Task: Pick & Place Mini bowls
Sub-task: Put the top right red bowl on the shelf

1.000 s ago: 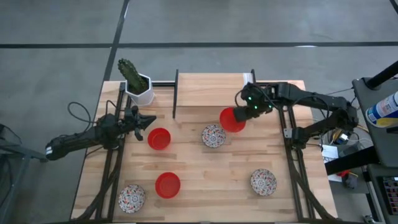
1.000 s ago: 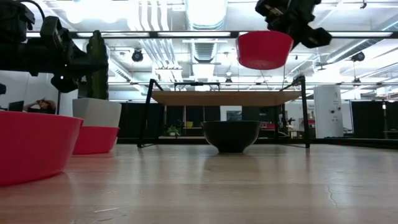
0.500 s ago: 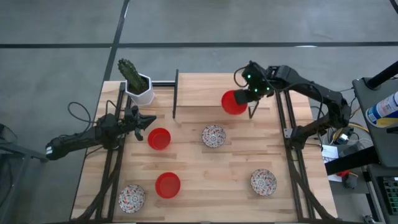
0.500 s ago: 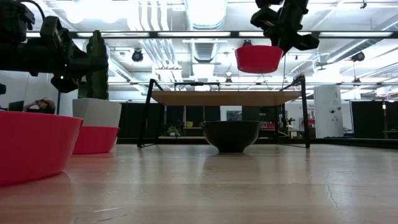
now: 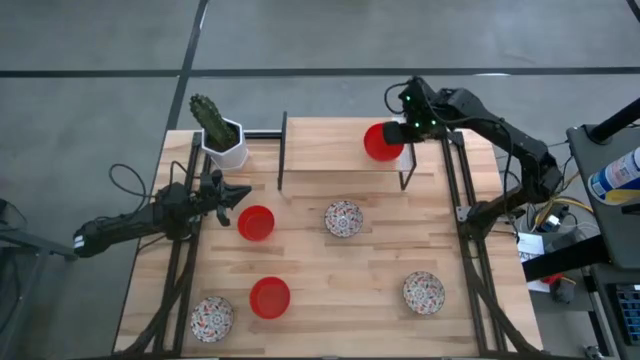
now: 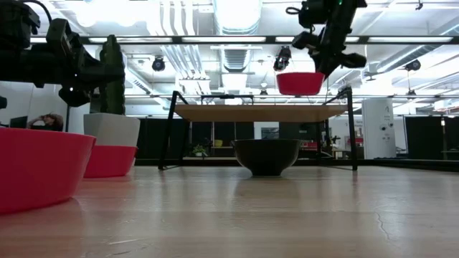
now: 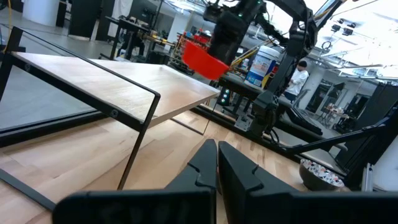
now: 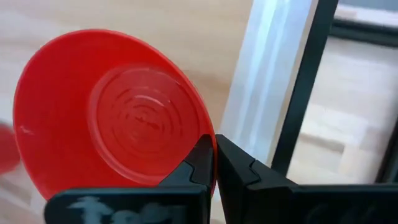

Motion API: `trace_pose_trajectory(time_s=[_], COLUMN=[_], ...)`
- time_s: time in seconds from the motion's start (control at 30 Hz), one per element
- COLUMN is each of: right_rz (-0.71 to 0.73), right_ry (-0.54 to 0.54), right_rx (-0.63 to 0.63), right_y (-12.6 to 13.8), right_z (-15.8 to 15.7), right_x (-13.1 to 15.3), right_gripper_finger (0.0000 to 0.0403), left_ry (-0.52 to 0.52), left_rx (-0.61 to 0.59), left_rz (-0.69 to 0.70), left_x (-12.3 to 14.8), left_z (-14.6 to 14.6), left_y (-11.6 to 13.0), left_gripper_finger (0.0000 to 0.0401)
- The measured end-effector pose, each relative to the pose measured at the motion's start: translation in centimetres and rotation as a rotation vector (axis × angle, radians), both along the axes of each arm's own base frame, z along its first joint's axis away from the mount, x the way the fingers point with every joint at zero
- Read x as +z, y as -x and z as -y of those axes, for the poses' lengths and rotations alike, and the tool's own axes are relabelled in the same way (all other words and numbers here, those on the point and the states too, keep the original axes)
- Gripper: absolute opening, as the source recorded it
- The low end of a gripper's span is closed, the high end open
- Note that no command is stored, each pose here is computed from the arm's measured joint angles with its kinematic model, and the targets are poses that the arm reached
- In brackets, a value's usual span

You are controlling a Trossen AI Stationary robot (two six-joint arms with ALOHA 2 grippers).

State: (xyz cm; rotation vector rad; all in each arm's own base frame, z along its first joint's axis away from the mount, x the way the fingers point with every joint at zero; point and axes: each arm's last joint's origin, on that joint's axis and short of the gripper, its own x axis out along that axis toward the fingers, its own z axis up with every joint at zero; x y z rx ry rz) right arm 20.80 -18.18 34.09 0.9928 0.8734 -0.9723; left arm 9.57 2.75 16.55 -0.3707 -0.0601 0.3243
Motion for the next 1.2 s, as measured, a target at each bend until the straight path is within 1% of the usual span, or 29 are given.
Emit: trace_pose_trajectory(time_s=[0.13,0.23,0.43,1.03,1.2], right_rz=[0.01,-0.011,-0.023,-0.032,-0.034], right_ry=[-0.007,-0.025,-0.061,-0.059,-0.055], right_rx=[-0.001,-0.011,-0.007,-0.008,-0.005], right_y=[-0.2,-0.3,-0.2,0.1,0.1], right_z=[1.4,2.3,3.4,3.9,3.9], right_x=[-0.7,-1.5,-2.5,-2.7,-2.7], right_gripper_finger=[0.0008,0.0008,0.0008,0.0009,0.0023], left_ry=[0.0,0.0,0.0,0.0,0.0], left_rx=[0.0,0.0,0.0,0.0,0.0], left_rz=[0.0,0.0,0.0,0.0,0.0], left_x=[0.0,0.0,0.0,0.0,0.0], left_z=[0.0,0.0,0.0,0.0,0.0], left_y=[0.0,0.0,0.0,0.0,0.0], left_gripper_finger=[0.0009,0.0009,0.0009,0.0009,0.0009])
